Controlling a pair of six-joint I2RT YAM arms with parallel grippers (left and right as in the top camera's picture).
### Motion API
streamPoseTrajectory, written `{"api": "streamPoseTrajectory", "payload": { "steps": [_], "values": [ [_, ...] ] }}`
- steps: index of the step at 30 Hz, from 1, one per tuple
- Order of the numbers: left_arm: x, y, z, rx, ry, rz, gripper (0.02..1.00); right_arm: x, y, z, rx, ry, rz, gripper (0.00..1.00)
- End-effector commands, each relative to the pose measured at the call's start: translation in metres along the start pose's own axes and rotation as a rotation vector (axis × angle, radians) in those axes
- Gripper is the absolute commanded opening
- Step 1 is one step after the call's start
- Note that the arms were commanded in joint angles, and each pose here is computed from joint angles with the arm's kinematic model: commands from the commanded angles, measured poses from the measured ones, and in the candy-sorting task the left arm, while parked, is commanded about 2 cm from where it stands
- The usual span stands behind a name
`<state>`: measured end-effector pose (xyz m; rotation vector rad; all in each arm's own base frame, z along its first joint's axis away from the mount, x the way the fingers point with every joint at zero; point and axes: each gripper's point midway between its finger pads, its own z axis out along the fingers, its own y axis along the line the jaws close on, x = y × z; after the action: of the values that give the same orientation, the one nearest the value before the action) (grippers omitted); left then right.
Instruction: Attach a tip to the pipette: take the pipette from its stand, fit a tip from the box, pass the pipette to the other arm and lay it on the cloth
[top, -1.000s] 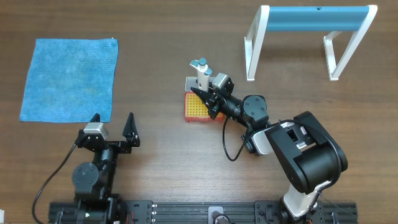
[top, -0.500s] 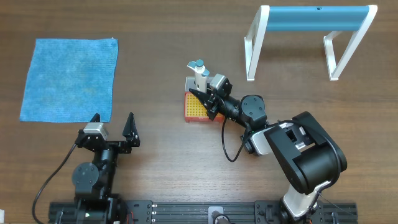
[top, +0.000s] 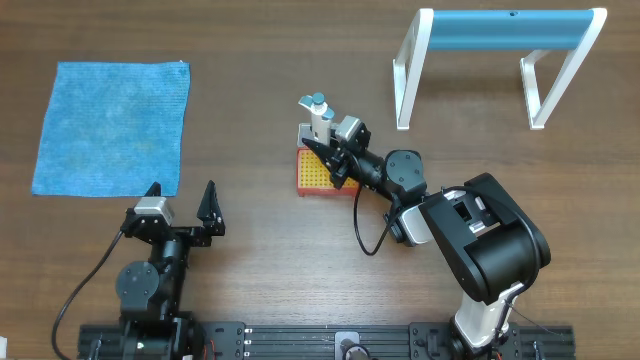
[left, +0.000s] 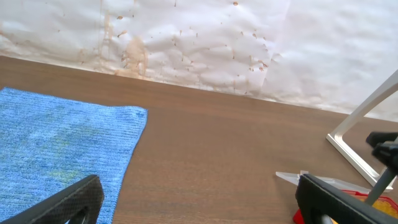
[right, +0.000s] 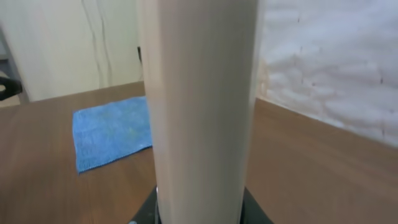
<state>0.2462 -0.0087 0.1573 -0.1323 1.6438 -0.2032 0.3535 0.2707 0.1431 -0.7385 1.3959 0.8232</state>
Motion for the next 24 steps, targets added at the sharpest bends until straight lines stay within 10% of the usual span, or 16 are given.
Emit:
{"api": "streamPoseTrajectory", "payload": {
  "steps": [1,24],
  "values": [
    [0.0009,0.0003,-0.0002,0.001,0.001,0.008,0.996,-0.0034,0.007,-0.0028,-0.021,-0.008,-0.016,0.08],
    [0.0009,0.0003,-0.0002,0.001,0.001,0.008,0.998,-0.0051,0.0024,-0.0104,-0.017,-0.007,-0.017,0.082]
  ]
}}
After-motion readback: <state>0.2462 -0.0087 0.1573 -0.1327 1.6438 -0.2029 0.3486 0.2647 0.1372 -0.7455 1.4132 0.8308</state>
